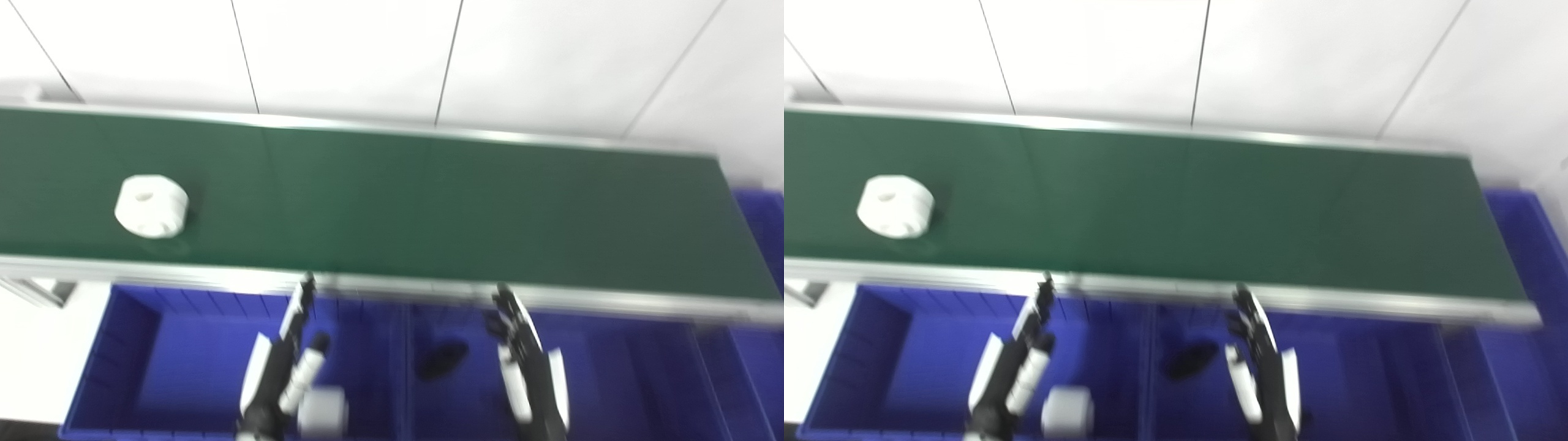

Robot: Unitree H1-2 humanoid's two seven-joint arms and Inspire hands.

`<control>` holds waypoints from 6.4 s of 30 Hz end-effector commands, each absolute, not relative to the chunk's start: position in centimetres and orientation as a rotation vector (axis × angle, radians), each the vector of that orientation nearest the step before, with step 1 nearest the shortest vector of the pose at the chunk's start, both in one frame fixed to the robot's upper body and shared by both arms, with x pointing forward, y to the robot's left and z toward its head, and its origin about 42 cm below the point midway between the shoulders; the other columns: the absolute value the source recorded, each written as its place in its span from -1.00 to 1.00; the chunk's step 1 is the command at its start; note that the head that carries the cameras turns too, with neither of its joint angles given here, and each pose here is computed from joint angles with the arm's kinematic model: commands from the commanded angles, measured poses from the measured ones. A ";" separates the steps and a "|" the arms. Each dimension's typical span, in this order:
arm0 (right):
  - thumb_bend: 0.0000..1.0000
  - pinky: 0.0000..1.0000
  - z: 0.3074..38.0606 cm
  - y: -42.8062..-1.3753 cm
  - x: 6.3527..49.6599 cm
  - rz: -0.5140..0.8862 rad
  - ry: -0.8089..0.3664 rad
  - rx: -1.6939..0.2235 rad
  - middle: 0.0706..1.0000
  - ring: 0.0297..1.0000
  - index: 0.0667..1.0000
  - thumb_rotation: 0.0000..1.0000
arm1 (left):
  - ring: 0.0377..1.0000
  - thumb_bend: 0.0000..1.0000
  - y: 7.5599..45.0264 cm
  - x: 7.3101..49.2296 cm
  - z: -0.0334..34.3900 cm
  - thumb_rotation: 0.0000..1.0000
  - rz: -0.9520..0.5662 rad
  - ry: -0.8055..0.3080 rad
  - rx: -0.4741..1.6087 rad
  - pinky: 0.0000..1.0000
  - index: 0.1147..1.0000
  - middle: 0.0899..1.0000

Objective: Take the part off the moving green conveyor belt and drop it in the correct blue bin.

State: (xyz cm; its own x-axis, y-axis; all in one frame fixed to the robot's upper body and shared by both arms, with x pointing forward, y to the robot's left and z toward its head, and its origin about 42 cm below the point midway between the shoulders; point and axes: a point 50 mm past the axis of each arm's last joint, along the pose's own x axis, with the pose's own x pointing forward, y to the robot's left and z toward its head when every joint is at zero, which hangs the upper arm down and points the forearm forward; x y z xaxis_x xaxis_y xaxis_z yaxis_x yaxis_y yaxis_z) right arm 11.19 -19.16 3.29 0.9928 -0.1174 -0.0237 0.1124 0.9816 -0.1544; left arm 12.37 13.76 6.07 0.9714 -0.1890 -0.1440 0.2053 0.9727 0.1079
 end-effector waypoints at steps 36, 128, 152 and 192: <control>0.47 0.79 3.6 -20.6 11.9 -0.092 -0.030 -0.094 0.95 0.78 0.93 1.00 | 0.77 0.74 16.0 17.6 15.6 0.04 -0.337 -0.293 0.420 0.32 0.95 0.90; 0.50 0.37 8.8 -20.2 13.0 -0.112 -0.051 -0.071 0.65 0.43 0.83 1.00 | -0.04 0.04 24.6 26.4 19.7 -0.88 -0.534 -0.265 1.381 0.06 -0.17 -0.12; 0.39 0.29 8.6 -19.3 13.0 -0.116 -0.047 -0.094 0.62 0.38 0.82 1.00 | 0.76 0.84 25.6 22.1 16.5 -0.10 -0.823 0.229 1.393 0.62 0.66 0.81; 0.37 0.23 9.1 -15.5 13.5 -0.112 -0.052 -0.104 0.56 0.35 0.79 1.00 | 1.00 0.44 17.5 14.8 16.6 0.44 -0.387 0.057 0.079 0.94 1.00 1.00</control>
